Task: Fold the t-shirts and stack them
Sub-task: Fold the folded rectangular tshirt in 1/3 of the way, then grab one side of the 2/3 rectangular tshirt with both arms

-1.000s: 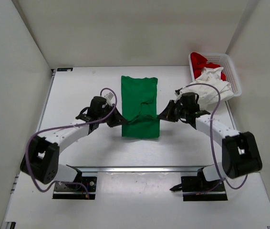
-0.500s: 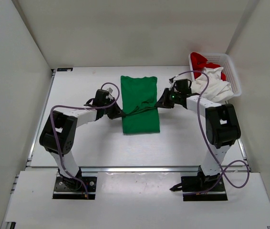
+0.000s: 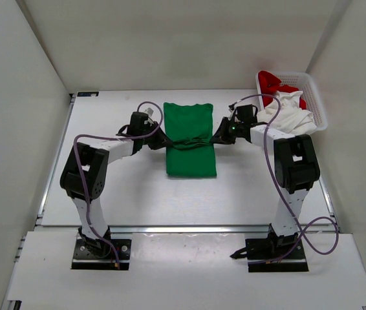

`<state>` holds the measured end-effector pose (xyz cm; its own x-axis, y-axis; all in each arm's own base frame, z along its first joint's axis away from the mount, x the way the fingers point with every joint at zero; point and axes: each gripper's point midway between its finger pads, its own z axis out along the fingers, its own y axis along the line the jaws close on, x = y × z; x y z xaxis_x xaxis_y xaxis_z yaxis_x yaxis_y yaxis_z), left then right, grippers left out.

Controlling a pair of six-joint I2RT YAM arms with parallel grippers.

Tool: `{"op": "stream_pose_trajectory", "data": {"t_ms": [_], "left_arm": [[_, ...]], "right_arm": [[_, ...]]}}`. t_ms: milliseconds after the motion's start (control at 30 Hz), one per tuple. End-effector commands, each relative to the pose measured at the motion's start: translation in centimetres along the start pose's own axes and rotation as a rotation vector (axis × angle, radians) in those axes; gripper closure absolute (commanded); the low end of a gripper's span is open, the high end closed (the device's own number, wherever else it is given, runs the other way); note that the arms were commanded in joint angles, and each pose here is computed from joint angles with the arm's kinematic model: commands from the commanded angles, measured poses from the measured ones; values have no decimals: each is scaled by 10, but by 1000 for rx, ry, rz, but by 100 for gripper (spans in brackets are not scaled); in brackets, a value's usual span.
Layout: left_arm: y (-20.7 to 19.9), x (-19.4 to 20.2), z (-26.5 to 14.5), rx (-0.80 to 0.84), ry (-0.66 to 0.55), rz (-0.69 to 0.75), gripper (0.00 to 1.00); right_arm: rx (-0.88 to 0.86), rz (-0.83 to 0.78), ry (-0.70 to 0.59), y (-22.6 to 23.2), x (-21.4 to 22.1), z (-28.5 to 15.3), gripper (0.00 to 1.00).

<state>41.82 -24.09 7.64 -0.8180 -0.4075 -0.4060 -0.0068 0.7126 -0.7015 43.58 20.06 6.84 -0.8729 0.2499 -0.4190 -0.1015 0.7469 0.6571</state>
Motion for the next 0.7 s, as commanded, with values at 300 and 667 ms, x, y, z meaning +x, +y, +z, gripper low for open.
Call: {"op": "stream_pose_trajectory", "data": {"t_ms": [300,667], "left_arm": [[-55,-34,-61,123,-171,61,67],[-6,98,-41,127,61,-15,71]], "right_arm": [[16,-164,-189,50,-40,-54,66],[-116,-137,-19,65,73,-26,99]]}}
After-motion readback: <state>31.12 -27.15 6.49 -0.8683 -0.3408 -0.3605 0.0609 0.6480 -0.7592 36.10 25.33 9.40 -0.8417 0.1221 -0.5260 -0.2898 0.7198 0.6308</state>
